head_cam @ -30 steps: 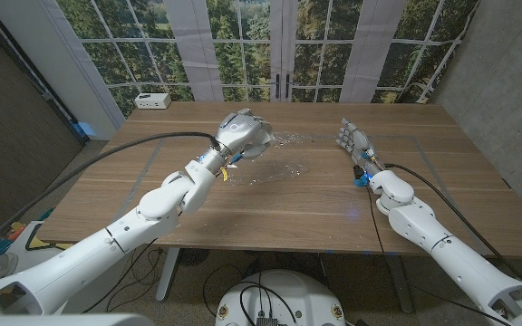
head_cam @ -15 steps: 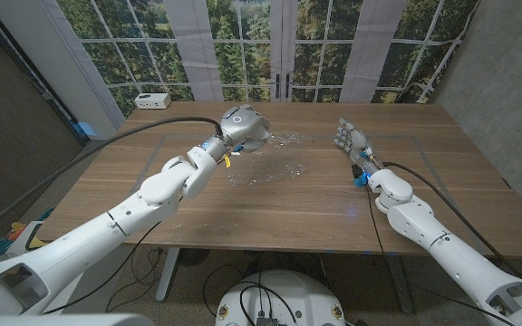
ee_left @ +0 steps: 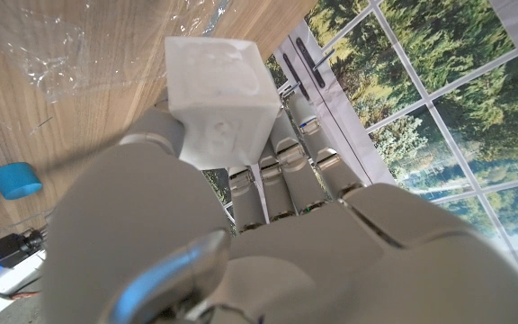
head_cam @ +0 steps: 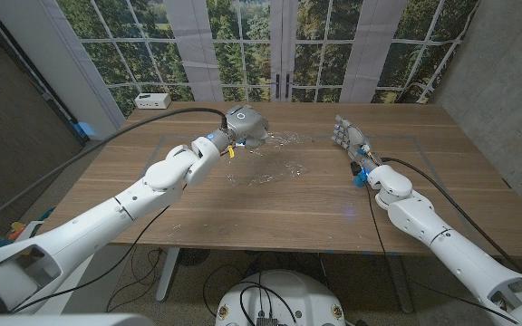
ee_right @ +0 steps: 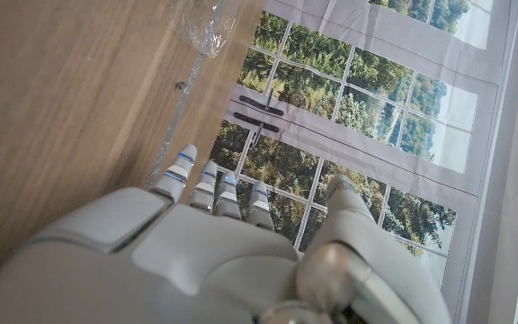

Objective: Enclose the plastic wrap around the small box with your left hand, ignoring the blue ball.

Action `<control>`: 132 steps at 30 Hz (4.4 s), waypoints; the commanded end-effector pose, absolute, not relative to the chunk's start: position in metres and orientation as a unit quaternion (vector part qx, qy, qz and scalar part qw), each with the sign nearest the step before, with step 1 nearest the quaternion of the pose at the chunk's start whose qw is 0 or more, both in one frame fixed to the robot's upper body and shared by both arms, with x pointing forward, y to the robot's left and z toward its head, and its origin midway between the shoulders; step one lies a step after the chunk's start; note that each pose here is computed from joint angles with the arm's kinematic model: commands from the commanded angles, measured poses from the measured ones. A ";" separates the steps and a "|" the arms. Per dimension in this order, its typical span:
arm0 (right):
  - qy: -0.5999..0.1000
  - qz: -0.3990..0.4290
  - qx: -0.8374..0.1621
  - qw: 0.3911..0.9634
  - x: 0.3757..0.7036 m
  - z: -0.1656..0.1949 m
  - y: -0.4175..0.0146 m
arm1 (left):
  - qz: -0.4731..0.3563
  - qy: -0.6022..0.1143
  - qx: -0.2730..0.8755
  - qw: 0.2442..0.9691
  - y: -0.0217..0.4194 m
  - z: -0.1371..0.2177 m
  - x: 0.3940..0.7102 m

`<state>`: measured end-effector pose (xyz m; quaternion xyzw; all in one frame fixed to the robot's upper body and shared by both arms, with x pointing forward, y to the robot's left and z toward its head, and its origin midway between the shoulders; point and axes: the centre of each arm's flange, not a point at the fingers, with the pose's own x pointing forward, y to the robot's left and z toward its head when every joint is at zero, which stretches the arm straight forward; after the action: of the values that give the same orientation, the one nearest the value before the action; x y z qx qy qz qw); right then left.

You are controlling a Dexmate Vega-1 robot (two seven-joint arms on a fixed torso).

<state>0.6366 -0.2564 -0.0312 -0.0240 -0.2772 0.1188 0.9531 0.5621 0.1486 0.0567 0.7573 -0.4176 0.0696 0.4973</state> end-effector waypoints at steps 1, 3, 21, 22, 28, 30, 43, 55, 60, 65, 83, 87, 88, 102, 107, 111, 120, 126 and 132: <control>-0.288 0.136 -0.050 0.947 0.632 -0.016 -0.250 | 0.052 -0.385 0.776 0.497 0.145 0.062 0.585; -0.291 0.137 -0.053 0.945 0.630 -0.013 -0.249 | 0.049 -0.378 0.779 0.497 0.144 0.063 0.590; -0.295 0.153 -0.106 0.937 0.622 0.000 -0.243 | 0.003 -0.333 0.803 0.494 0.128 0.071 0.618; -0.294 0.156 -0.102 0.938 0.622 0.000 -0.243 | 0.004 -0.330 0.808 0.489 0.126 0.071 0.619; -0.291 0.163 -0.109 0.936 0.622 0.000 -0.241 | -0.017 -0.310 0.817 0.485 0.122 0.074 0.626; -0.291 0.170 -0.114 0.935 0.622 0.001 -0.239 | -0.028 -0.301 0.820 0.485 0.120 0.075 0.630; -0.290 0.180 -0.129 0.931 0.619 0.007 -0.236 | -0.061 -0.271 0.830 0.483 0.113 0.068 0.649; -0.289 0.178 -0.128 0.932 0.619 0.007 -0.237 | -0.080 -0.238 0.839 0.482 0.112 0.066 0.666; -0.290 0.177 -0.128 0.932 0.620 0.008 -0.236 | -0.099 -0.222 0.837 0.490 0.113 0.066 0.672; -0.291 0.176 -0.126 0.932 0.621 0.009 -0.236 | -0.100 -0.225 0.842 0.480 0.113 0.064 0.673; -0.290 0.181 -0.132 0.931 0.627 0.017 -0.233 | -0.084 -0.226 0.849 0.470 0.118 0.065 0.670; -0.290 0.182 -0.133 0.930 0.628 0.017 -0.232 | -0.081 -0.222 0.852 0.466 0.121 0.065 0.669; -0.288 0.183 -0.135 0.930 0.628 0.017 -0.233 | -0.078 -0.222 0.854 0.464 0.121 0.065 0.668; -0.292 0.182 -0.133 0.929 0.624 0.017 -0.231 | -0.090 -0.225 0.851 0.465 0.127 0.064 0.656; -0.293 0.181 -0.131 0.930 0.622 0.017 -0.230 | -0.092 -0.225 0.849 0.469 0.129 0.066 0.651; -0.293 0.186 -0.134 0.928 0.621 0.016 -0.229 | -0.076 -0.240 0.844 0.473 0.133 0.066 0.645; -0.292 0.181 -0.134 0.929 0.616 0.013 -0.227 | 0.010 -0.308 0.824 0.475 0.141 0.060 0.616; -0.293 0.184 -0.132 0.929 0.614 0.010 -0.226 | 0.019 -0.335 0.809 0.482 0.146 0.057 0.603; -0.293 0.182 -0.132 0.929 0.612 0.009 -0.223 | 0.024 -0.341 0.810 0.476 0.148 0.054 0.588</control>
<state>0.6162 -0.2256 0.0116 -0.1325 -0.2920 0.1831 0.9293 0.6154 0.1415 0.0587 0.8225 -0.3078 0.0010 0.4783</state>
